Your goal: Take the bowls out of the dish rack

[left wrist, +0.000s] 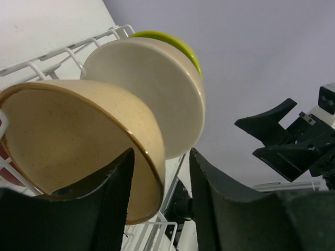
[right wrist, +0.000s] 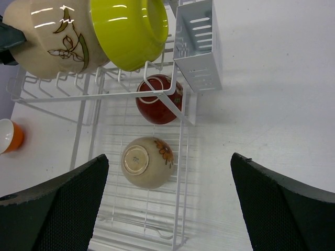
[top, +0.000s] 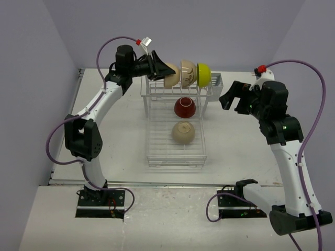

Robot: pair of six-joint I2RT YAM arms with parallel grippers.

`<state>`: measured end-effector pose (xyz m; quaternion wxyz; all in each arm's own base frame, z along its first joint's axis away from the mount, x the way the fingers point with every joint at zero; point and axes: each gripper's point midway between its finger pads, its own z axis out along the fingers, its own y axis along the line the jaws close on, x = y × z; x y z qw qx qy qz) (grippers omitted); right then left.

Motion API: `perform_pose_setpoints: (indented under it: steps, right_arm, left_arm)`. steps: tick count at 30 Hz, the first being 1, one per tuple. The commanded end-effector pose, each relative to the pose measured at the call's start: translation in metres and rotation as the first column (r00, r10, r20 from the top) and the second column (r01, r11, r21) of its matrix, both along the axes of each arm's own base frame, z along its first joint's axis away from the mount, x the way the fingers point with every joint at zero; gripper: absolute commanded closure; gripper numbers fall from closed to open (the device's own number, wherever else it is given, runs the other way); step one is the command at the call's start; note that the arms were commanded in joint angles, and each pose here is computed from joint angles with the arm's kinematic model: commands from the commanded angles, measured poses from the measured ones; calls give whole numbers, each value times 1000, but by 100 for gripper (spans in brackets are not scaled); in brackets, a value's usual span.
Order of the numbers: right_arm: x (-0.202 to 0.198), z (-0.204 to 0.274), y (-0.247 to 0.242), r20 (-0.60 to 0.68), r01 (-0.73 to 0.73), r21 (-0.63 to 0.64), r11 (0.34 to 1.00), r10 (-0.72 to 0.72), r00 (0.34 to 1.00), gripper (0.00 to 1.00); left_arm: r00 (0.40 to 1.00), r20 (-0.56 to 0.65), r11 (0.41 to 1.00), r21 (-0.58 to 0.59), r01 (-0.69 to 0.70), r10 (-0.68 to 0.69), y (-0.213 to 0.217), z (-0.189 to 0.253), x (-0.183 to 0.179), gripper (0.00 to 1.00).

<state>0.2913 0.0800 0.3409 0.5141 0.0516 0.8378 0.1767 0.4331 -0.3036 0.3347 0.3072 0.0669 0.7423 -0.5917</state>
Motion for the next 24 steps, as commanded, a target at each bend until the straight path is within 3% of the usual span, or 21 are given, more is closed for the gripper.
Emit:
perform_pose_setpoints:
  steps: [1, 9, 12, 20, 24]
  right_arm:
    - [-4, 6, -3, 31, 6, -16, 1000, -6, 1000, 1]
    - [-6, 12, -4, 49, 3, -25, 1000, -2, 999, 1]
    - [-5, 10, -3, 41, -5, -23, 1000, 6, 999, 1]
    - [-4, 5, -2, 29, -11, -26, 1000, 12, 1000, 1]
    - [-3, 3, -1, 24, -13, -26, 1000, 13, 1000, 1]
  left_arm:
    - [1000, 0, 1000, 21, 2, -2, -4, -8, 3, 54]
    - [999, -22, 1000, 2, 23, -23, -7, -13, 6, 84]
    - [999, 18, 997, -69, 37, -36, -6, 0, 3, 99]
    - [995, 55, 959, -266, 96, -84, 8, 29, -11, 100]
    - [993, 76, 944, -311, 110, -91, 13, 42, -16, 100]
